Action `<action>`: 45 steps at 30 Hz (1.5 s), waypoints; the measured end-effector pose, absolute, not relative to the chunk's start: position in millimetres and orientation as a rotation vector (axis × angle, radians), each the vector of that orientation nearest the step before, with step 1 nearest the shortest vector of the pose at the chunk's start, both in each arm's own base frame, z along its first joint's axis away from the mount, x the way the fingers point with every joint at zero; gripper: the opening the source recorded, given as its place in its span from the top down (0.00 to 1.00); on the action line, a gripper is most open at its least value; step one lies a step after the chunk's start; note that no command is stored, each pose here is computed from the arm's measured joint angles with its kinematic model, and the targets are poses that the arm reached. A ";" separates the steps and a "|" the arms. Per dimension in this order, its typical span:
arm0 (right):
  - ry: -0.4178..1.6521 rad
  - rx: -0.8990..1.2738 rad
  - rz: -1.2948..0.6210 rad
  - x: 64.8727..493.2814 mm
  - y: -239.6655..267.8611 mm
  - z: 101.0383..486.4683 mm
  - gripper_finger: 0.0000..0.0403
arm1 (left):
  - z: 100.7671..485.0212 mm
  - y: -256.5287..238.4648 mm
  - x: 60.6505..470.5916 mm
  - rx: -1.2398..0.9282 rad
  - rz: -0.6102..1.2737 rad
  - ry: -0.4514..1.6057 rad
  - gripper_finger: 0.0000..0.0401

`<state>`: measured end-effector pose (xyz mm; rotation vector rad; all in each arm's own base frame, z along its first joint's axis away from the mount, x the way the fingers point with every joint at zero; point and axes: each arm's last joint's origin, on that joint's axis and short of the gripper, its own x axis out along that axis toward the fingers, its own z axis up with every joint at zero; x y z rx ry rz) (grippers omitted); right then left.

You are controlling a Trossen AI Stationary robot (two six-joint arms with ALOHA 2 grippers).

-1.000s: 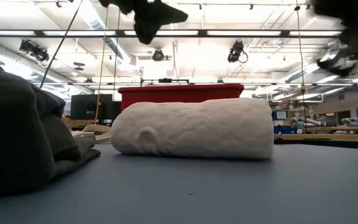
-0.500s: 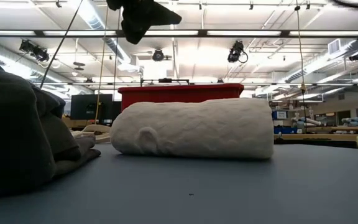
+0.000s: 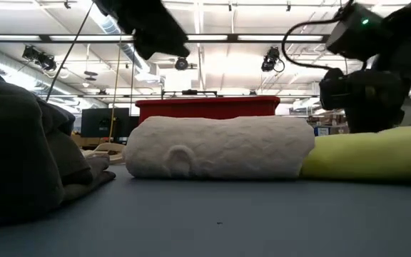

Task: Fold laundry
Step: Stack the yellow shirt on top of the white shirt

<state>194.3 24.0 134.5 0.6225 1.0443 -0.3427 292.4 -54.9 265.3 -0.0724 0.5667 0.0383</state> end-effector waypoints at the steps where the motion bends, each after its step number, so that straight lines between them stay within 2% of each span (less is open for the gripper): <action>1: 1.049 0.664 -0.317 193.5 19.3 137.3 0.96 | 265.9 -52.0 290.5 -0.062 0.044 0.579 0.52; 4: 1.058 0.777 -0.221 189.4 13.1 153.8 0.94 | 268.7 -43.4 285.8 -0.055 0.067 0.599 0.52; 7: 1.033 0.796 -0.173 185.3 12.3 187.8 0.88 | 273.1 -36.8 280.6 -0.060 0.087 0.603 0.52; 11: 1.035 0.685 -0.228 171.1 4.4 226.1 0.74 | 274.5 -30.6 282.2 -0.086 0.113 0.587 0.52; 13: 1.052 0.674 -0.257 167.0 -0.9 232.9 0.64 | 275.5 -28.3 283.9 -0.110 0.124 0.567 0.52; 20: 1.232 0.705 -0.316 174.4 -19.1 190.9 0.25 | 276.3 -23.5 287.2 -0.171 0.154 0.539 0.52; 22: 1.258 0.686 -0.326 181.7 -21.5 173.8 0.17 | 275.7 -23.7 286.8 -0.187 0.159 0.545 0.52; 25: 1.275 0.677 -0.344 194.0 -23.5 150.0 0.13 | 275.3 -24.0 286.6 -0.231 0.171 0.545 0.52; 28: 1.312 0.724 -0.338 205.9 -20.4 134.2 0.17 | 274.6 -24.6 286.1 -0.295 0.189 0.549 0.52; 30: 1.349 0.716 -0.333 210.6 -15.9 127.5 0.26 | 274.4 -25.4 285.9 -0.316 0.194 0.550 0.52; 33: 1.363 0.662 -0.302 213.9 -8.8 123.2 0.49 | 274.2 -26.4 285.7 -0.318 0.191 0.553 0.52; 37: 1.336 0.652 -0.249 214.0 -10.4 125.8 0.86 | 274.2 -26.1 285.7 -0.318 0.192 0.553 0.52; 42: 1.343 0.719 -0.281 201.3 -20.8 149.4 0.87 | 274.2 -26.0 285.7 -0.317 0.193 0.552 0.52; 45: 1.299 0.701 -0.304 194.5 -25.8 188.4 0.87 | 274.3 -26.1 285.7 -0.303 0.188 0.553 0.52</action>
